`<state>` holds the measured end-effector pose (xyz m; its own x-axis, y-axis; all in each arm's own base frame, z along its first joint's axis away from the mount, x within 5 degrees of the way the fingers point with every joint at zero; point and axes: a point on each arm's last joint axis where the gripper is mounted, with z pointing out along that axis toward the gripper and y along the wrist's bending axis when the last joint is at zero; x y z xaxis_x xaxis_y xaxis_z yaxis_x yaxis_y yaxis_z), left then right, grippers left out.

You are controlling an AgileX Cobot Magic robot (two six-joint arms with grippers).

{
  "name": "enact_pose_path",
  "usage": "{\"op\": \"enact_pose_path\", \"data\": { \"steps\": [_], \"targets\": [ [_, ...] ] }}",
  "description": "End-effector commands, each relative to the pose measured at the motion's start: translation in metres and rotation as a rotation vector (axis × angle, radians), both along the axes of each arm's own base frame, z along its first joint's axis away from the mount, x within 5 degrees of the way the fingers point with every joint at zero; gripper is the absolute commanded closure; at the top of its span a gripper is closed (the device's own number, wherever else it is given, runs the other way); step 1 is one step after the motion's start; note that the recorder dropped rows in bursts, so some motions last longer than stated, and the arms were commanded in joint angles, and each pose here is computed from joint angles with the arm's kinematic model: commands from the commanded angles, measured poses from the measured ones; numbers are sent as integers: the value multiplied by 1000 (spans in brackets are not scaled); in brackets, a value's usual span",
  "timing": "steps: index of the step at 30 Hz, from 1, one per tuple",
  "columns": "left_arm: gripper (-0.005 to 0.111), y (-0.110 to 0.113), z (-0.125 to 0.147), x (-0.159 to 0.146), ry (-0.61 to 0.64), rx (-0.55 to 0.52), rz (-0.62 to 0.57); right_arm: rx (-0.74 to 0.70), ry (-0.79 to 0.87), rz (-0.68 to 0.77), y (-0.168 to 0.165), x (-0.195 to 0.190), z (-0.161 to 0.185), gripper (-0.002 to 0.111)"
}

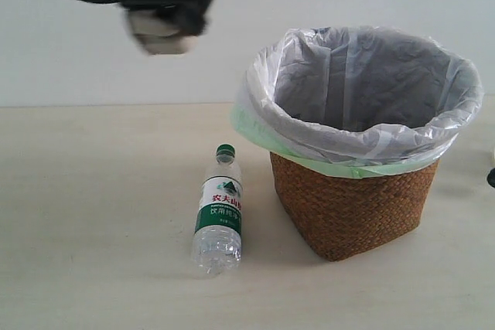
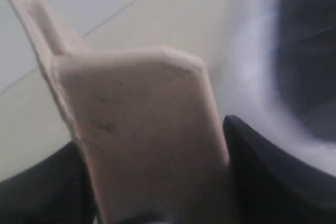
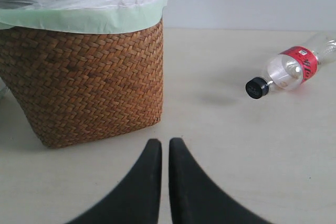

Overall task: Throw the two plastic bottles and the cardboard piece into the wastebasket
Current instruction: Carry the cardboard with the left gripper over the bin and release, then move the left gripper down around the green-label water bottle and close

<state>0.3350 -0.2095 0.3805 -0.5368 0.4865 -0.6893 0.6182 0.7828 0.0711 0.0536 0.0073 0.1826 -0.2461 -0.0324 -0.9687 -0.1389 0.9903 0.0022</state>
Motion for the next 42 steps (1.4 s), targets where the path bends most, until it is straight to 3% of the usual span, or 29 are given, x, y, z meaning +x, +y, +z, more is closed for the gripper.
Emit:
{"op": "enact_pose_path", "data": {
  "steps": [1, 4, 5, 6, 8, 11, 18, 21, 28, 33, 36, 42],
  "targets": [
    [67, -74, 54, -30, -325, -415, -305, -9, -18, 2, 0, 0, 2, 106],
    [13, -91, 62, -34, -352, -457, -310, -9, -18, 2, 0, 0, 2, 106],
    [1, -94, 56, -32, -319, -425, -310, -9, -18, 2, 0, 0, 2, 106],
    [-2, -94, 49, -29, -299, -373, -304, -9, -18, 2, 0, 0, 2, 106],
    [-1, -89, 26, -18, -241, -213, -226, -9, -18, 2, 0, 0, 2, 106],
    [2, -79, 10, -5, -205, -80, -72, -9, -18, 2, 0, 0, 2, 106],
    [21, -61, 18, -14, -176, 32, -38, -9, -18, 2, 0, 0, 2, 106],
    [25, -38, 28, -18, -139, 91, 36, -9, -18, 2, 0, 0, 2, 106],
    [25, 29, 22, 1, 53, 132, 325, -9, -18, 2, 0, 0, 2, 106],
    [25, 57, -24, 13, 235, 148, 397, -9, -18, 2, 0, 0, 2, 106],
    [25, 63, -63, 16, 303, 104, 405, -9, -18, 2, 0, 0, 2, 106],
    [25, 45, -114, 13, 331, -139, 311, -9, -18, 2, 0, 0, 2, 106]
  ]
}}
